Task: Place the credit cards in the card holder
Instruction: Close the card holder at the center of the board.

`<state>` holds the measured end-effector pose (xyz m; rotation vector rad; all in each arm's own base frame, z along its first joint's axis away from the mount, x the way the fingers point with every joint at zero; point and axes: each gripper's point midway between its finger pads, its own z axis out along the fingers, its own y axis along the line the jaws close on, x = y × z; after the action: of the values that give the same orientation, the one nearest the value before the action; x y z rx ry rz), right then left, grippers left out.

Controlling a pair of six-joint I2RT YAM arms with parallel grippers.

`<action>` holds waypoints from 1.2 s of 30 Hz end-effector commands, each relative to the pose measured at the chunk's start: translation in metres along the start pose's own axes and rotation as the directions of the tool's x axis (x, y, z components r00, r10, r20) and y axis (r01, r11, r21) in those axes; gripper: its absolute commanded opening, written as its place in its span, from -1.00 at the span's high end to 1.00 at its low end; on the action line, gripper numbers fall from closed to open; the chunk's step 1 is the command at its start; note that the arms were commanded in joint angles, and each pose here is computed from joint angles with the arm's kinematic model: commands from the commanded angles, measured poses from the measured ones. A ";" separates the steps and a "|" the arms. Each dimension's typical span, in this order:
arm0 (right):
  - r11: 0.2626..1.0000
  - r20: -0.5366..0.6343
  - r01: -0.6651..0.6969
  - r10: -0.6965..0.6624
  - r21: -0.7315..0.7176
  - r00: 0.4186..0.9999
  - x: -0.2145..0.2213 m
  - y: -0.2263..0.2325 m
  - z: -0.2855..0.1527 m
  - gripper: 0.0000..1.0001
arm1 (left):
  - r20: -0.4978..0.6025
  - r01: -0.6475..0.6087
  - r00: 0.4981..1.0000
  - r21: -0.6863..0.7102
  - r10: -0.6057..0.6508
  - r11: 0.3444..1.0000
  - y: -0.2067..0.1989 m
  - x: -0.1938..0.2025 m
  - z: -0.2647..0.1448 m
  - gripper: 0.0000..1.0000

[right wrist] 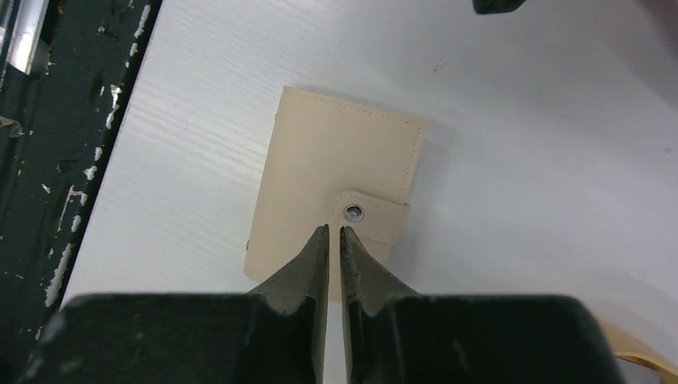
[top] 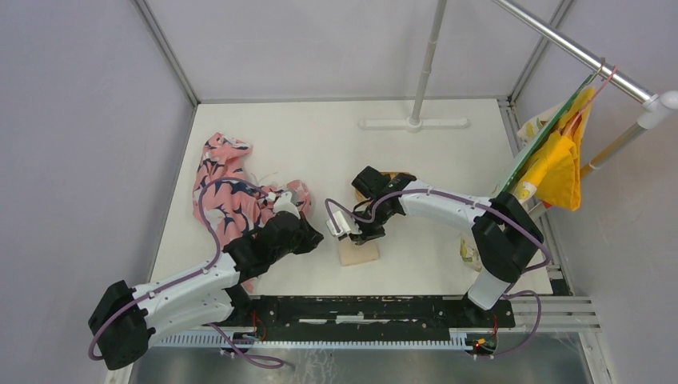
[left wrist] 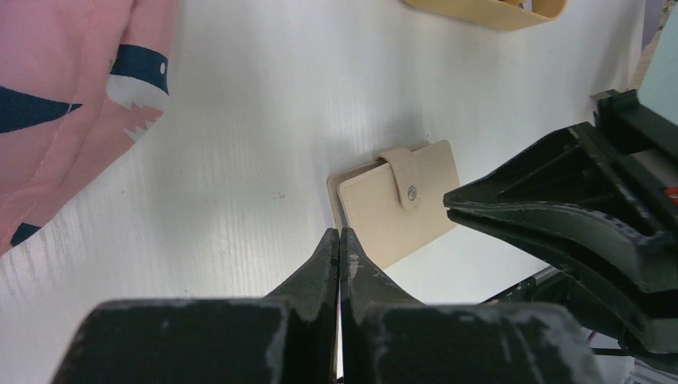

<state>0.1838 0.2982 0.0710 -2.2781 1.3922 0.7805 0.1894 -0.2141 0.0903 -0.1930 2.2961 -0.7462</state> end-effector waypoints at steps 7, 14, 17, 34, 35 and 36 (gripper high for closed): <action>0.995 -0.062 -0.031 0.037 0.090 0.997 0.011 -0.016 0.019 0.75 | 0.044 -0.039 0.998 0.039 0.037 0.998 -0.012 -0.013 0.000 0.96; 0.994 -0.071 -0.035 0.043 0.107 0.997 0.012 -0.019 0.020 0.77 | 0.039 -0.039 0.999 0.043 0.037 0.998 -0.012 -0.011 0.001 0.96; 0.996 -0.093 -0.035 0.042 0.077 0.995 0.016 -0.011 0.028 0.79 | 0.040 -0.039 0.999 0.045 0.038 0.998 -0.012 -0.011 0.001 0.96; 0.995 -0.209 -0.093 0.100 0.043 0.973 0.044 0.004 0.042 0.84 | 0.055 -0.036 0.998 0.036 0.034 0.999 -0.007 -0.013 -0.004 0.96; 0.995 -0.178 -0.086 0.094 0.049 0.980 0.036 0.001 0.038 0.73 | 0.060 -0.036 0.998 0.039 0.033 0.999 -0.008 -0.014 -0.005 0.96; 0.996 -0.139 -0.067 0.075 0.059 0.987 0.023 -0.004 0.029 0.63 | 0.066 -0.035 0.997 0.044 0.032 0.998 -0.009 -0.016 -0.007 0.96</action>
<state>0.1886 0.3125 0.0336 -2.2776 1.4931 0.6075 0.1894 -0.2141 0.0941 -0.1943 2.2830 -0.7583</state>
